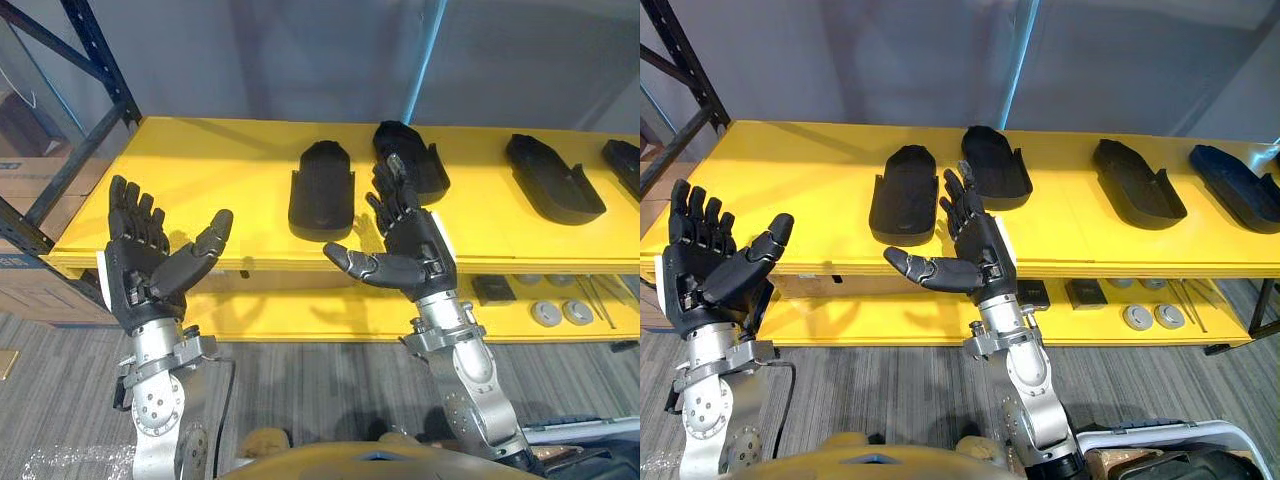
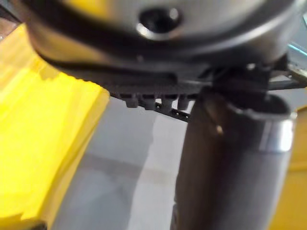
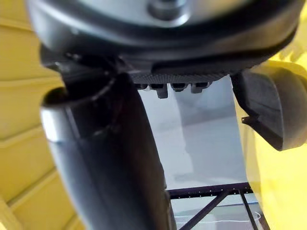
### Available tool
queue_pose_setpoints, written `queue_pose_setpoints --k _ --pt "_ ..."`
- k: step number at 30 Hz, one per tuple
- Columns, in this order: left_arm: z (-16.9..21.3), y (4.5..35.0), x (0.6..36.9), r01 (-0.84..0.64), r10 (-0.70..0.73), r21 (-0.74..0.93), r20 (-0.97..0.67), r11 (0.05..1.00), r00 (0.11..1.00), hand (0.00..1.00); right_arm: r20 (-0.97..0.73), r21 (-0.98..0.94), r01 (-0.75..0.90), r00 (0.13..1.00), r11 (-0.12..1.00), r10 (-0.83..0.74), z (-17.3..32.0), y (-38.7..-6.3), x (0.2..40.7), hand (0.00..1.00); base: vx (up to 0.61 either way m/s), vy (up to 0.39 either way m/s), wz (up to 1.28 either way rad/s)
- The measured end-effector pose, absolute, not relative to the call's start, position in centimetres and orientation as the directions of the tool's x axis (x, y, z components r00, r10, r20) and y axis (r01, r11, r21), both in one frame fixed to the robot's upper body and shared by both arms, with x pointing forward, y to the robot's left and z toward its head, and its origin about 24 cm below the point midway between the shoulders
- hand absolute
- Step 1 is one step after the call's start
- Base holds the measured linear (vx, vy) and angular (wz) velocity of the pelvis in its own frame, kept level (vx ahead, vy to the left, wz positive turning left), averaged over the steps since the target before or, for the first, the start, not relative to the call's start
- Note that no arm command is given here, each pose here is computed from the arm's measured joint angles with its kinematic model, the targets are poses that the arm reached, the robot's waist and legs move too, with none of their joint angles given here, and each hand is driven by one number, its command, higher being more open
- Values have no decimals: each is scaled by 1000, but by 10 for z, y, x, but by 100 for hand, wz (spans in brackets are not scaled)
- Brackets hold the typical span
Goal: Walk over and take three plastic housings, then place them on the shelf
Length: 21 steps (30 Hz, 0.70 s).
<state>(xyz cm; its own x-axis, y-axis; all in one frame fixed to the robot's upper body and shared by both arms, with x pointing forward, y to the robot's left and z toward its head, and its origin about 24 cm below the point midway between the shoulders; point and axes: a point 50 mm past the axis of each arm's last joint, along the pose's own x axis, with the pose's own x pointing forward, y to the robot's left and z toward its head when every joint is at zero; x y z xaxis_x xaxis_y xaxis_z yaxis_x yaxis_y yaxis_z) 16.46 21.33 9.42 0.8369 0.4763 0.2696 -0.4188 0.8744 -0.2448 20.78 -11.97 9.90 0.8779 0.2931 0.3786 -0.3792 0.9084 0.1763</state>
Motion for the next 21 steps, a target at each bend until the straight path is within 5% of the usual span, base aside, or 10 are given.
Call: queue_pose_setpoints --k 10,15,21 --pt "14 271 138 -739 744 84 -92 668 662 100 385 -8 -559 764 829 518 110 -125 202 100 11 8 1" --pt "-34 307 84 -900 924 237 -208 367 322 100 227 -31 -617 762 786 607 91 -126 205 100 -15 19 3" --pt "-64 293 78 -844 847 218 -349 490 401 100 193 -23 -639 752 769 630 87 -125 205 100 2 -1 5"
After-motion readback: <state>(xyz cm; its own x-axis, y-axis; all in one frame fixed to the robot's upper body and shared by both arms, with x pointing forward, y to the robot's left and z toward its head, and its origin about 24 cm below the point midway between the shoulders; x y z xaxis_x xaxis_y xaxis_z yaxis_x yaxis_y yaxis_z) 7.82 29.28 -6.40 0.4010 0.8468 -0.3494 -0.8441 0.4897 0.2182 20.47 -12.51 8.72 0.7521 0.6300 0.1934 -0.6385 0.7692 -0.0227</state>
